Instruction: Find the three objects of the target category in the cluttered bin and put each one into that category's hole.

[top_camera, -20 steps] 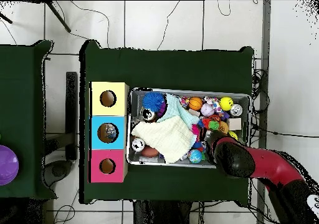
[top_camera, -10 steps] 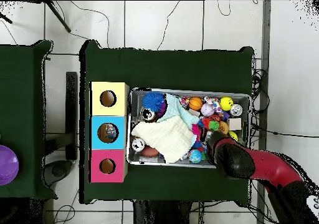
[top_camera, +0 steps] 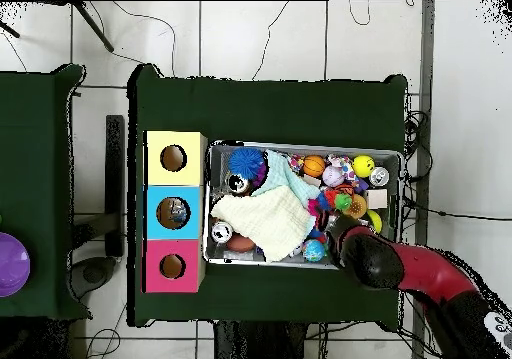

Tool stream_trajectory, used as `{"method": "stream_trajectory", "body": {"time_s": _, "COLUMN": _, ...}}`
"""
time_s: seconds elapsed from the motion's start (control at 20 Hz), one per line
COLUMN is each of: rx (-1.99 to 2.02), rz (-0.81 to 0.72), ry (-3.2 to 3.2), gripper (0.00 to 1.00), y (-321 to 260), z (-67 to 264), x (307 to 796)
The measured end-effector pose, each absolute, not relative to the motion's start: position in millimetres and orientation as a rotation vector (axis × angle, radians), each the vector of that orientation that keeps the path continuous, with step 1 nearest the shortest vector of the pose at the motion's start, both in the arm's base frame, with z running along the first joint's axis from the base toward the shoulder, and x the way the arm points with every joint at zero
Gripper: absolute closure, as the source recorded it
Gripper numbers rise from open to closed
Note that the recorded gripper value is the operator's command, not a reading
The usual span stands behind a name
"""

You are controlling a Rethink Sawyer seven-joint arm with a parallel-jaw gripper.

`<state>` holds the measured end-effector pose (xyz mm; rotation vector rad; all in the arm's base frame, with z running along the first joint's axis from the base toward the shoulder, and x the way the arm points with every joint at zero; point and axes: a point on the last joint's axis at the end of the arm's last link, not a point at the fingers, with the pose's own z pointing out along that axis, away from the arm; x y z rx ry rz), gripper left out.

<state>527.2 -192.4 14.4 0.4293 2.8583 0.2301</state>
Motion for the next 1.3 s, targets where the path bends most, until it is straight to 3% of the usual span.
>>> {"method": "stream_trajectory", "body": {"time_s": 0.55, "rx": 0.408, "rz": 0.259, "ry": 2.870, "gripper": 0.00, "y": -185.4, "z": -7.7, "x": 512.0}}
{"method": "stream_trajectory", "body": {"time_s": 1.3, "rx": 0.526, "rz": 0.269, "ry": 2.847, "gripper": 0.00, "y": -221.4, "z": -12.5, "x": 494.9}}
